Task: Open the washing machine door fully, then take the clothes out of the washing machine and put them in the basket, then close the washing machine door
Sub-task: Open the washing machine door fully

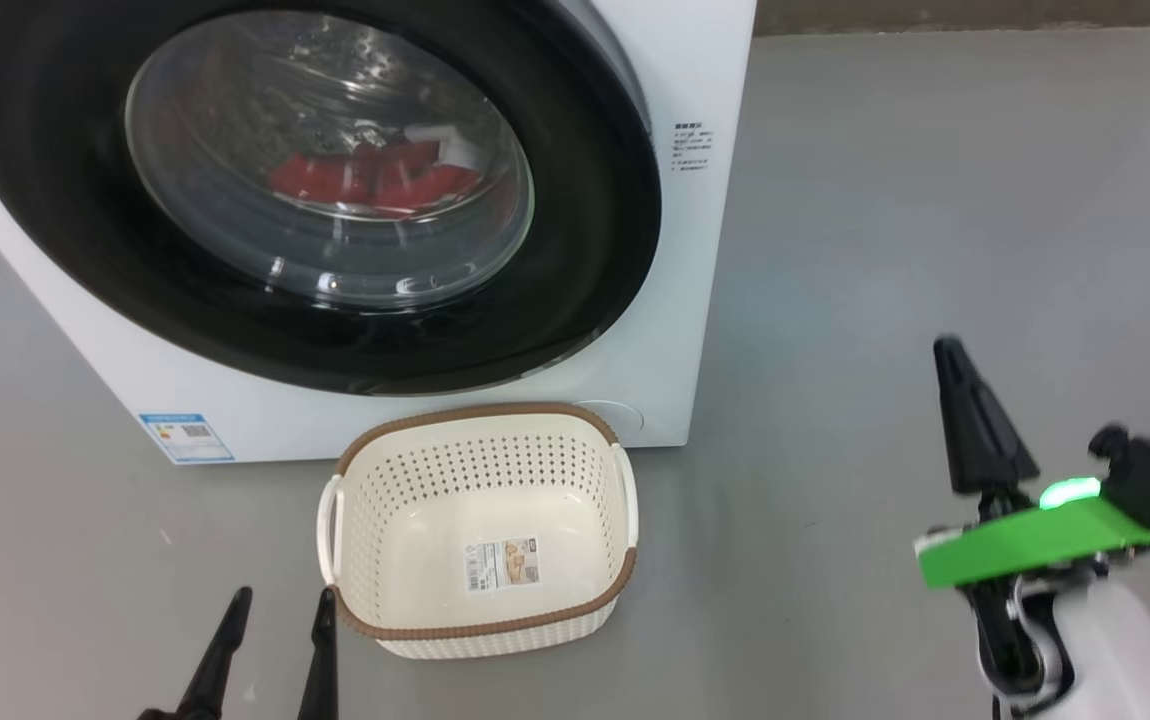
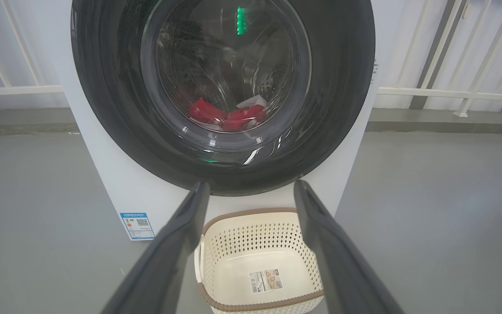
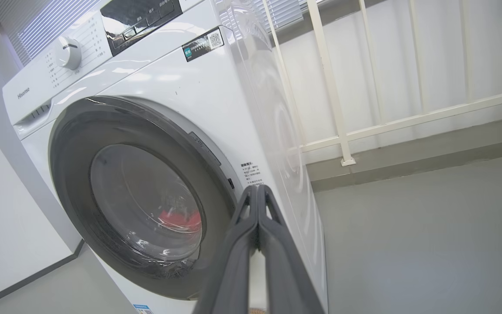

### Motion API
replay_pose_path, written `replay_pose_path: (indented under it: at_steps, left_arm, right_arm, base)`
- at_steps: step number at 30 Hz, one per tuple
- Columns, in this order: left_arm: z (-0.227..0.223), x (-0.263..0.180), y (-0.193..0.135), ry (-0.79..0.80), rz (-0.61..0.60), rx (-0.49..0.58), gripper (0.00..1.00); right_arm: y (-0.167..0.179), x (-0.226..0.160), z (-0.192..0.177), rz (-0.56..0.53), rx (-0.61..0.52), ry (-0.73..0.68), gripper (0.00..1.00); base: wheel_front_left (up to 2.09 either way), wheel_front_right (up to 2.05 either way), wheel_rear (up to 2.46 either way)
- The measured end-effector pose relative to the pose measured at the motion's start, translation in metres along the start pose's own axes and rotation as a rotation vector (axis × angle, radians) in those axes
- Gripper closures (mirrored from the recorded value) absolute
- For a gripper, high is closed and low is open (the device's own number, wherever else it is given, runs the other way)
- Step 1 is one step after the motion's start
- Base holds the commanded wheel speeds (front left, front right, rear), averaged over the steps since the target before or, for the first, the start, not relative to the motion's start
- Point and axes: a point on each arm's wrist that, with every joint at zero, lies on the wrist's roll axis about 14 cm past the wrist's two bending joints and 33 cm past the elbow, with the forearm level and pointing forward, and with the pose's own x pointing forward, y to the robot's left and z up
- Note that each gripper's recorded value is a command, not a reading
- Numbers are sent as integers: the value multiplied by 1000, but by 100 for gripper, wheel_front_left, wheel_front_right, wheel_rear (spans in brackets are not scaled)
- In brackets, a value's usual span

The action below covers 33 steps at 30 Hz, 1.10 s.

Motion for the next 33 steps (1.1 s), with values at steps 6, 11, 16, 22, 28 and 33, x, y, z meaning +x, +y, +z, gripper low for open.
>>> replay_pose_path:
  at_steps: [6,11,16,22,28,33]
  left_arm:
    - [3,5,-1,-9,-2,-1,0]
    - [3,11,1,-8,6,-4,0]
    - [3,16,3,-11,14,-5,0]
    - [2,21,8,-5,27,-2,0]
    - [-3,23,12,11,36,0,0]
    - [-6,26,16,21,43,2,0]
  right_arm:
    - [27,42,26,84,44,-83,100]
    - [50,74,44,153,71,-137,100]
    - [59,97,53,181,112,-160,100]
    - [67,127,48,204,216,-124,100]
    - [82,154,44,257,311,-69,100]
    - [90,176,29,270,433,48,100]
  base:
    - [0,0,0]
    - [0,0,0]
    - [0,0,0]
    - [0,0,0]
    - [0,0,0]
    - [0,0,0]
